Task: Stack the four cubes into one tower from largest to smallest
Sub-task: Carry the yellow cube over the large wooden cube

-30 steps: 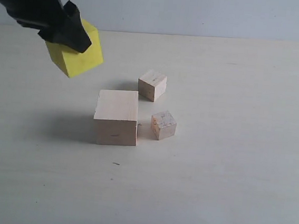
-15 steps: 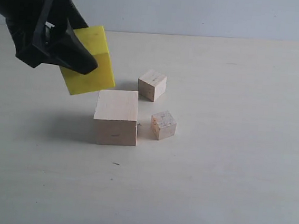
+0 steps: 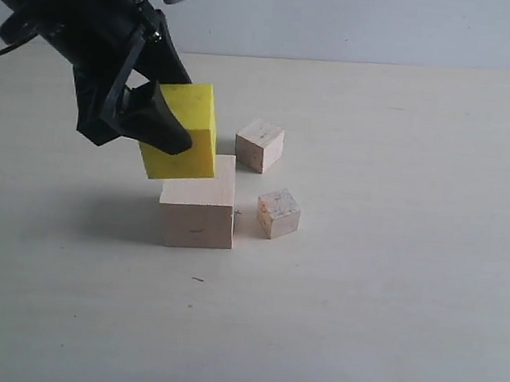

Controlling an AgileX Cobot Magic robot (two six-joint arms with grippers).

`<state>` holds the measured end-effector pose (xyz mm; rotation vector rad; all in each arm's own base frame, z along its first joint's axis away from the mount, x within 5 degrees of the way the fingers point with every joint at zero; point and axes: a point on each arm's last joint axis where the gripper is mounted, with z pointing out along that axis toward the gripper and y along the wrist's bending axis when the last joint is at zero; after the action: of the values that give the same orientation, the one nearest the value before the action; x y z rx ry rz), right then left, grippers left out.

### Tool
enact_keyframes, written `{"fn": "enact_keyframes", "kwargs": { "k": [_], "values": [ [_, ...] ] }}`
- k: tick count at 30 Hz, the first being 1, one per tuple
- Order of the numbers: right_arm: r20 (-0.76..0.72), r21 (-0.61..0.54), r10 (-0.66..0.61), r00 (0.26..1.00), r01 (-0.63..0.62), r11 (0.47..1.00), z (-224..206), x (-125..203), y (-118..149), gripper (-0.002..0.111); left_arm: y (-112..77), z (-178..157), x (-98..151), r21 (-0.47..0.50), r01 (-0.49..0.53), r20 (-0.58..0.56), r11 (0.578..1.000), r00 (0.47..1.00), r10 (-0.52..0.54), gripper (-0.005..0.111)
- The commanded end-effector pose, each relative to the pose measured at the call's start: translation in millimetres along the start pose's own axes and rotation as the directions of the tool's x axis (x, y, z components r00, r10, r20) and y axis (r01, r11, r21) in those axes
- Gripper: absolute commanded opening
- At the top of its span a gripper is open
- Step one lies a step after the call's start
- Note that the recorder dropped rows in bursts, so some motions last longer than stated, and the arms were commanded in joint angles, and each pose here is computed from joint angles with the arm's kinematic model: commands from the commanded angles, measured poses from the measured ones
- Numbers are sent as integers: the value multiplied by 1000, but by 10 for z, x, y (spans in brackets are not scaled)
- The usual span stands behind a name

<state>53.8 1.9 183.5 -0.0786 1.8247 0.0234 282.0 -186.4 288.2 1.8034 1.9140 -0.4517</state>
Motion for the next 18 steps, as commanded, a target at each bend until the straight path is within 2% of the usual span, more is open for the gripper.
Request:
{"fn": "enact_keyframes", "kwargs": {
  "k": [1,7,18],
  "values": [
    [8,1,-4,1000,4,1000,0,5,-1,0,86,108,-28,21,-22,11,1000,1000,22,0],
    [8,1,-4,1000,4,1000,0,5,-1,0,179,211,-27,13,-93,9,996,996,93,0],
    [8,0,-2,1000,2,1000,0,5,0,0,368,414,-14,12,-88,-9,996,996,88,0]
  ]
}}
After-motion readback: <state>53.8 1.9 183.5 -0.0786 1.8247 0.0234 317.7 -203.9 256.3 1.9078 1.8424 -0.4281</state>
